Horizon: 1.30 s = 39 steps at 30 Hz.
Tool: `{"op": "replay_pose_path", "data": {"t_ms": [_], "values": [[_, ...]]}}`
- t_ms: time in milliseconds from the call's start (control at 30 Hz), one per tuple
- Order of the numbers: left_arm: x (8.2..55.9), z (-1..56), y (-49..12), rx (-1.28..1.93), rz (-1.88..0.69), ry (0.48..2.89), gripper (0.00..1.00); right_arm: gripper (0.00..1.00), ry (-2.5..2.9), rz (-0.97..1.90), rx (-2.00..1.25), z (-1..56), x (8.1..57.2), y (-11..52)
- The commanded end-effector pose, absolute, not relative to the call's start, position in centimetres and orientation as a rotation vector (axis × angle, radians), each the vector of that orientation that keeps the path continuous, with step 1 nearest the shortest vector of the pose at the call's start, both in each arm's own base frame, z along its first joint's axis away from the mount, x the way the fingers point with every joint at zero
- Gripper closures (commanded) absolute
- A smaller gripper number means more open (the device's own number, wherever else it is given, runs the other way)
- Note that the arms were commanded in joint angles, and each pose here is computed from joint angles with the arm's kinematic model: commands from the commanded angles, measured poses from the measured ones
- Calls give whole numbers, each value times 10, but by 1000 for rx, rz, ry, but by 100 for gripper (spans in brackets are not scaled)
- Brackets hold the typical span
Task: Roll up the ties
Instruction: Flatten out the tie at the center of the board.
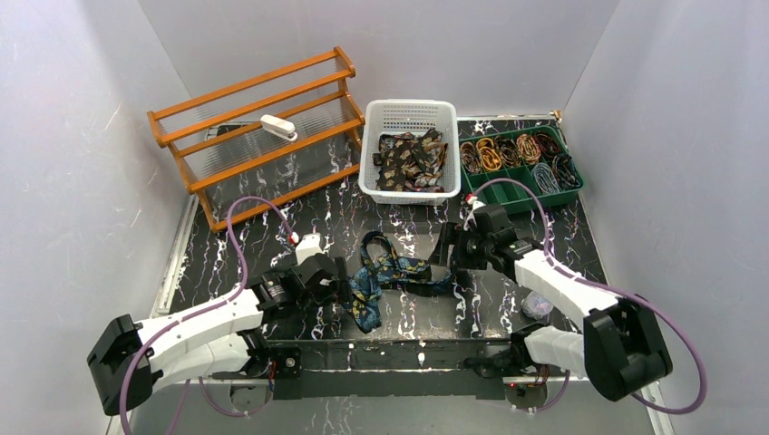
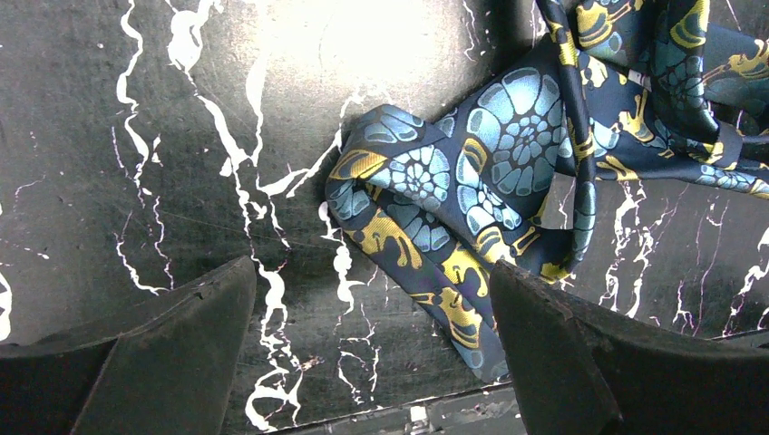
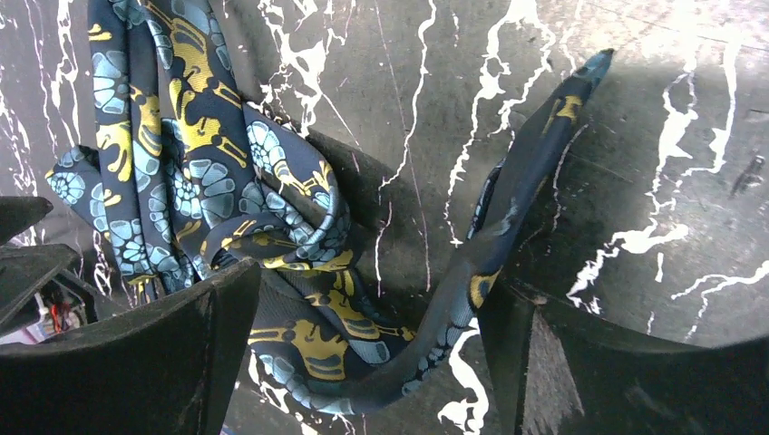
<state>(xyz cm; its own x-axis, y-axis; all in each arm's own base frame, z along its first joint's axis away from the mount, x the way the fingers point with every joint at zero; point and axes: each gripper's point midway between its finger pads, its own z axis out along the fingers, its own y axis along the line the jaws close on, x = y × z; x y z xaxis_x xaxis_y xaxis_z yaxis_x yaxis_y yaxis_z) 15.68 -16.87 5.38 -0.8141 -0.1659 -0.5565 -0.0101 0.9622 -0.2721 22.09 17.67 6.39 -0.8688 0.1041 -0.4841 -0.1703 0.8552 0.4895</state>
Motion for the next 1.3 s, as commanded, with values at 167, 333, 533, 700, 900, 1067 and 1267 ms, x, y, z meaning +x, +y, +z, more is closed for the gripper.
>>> {"op": "replay_pose_path", "data": {"t_ms": [167,333,533,700,900,1067,1267], "values": [[155,45,-170,-84,-326,2533,2,13,2649,692,-133,50,213,185],[156,46,-169,-86,-325,2526,2,7,2583,674,-241,61,213,196],[156,47,-169,-80,-321,2526,2,28,2619,586,-374,47,199,208],[155,45,-168,-79,-318,2531,2,45,2578,317,-325,41,206,196],[153,43,-163,-73,-298,2538,2,84,2446,254,-168,60,224,182],[152,44,-160,-72,-284,2537,2,89,2330,180,75,73,246,145],[153,48,-162,-81,-309,2524,2,75,2313,304,408,59,252,104]]}}
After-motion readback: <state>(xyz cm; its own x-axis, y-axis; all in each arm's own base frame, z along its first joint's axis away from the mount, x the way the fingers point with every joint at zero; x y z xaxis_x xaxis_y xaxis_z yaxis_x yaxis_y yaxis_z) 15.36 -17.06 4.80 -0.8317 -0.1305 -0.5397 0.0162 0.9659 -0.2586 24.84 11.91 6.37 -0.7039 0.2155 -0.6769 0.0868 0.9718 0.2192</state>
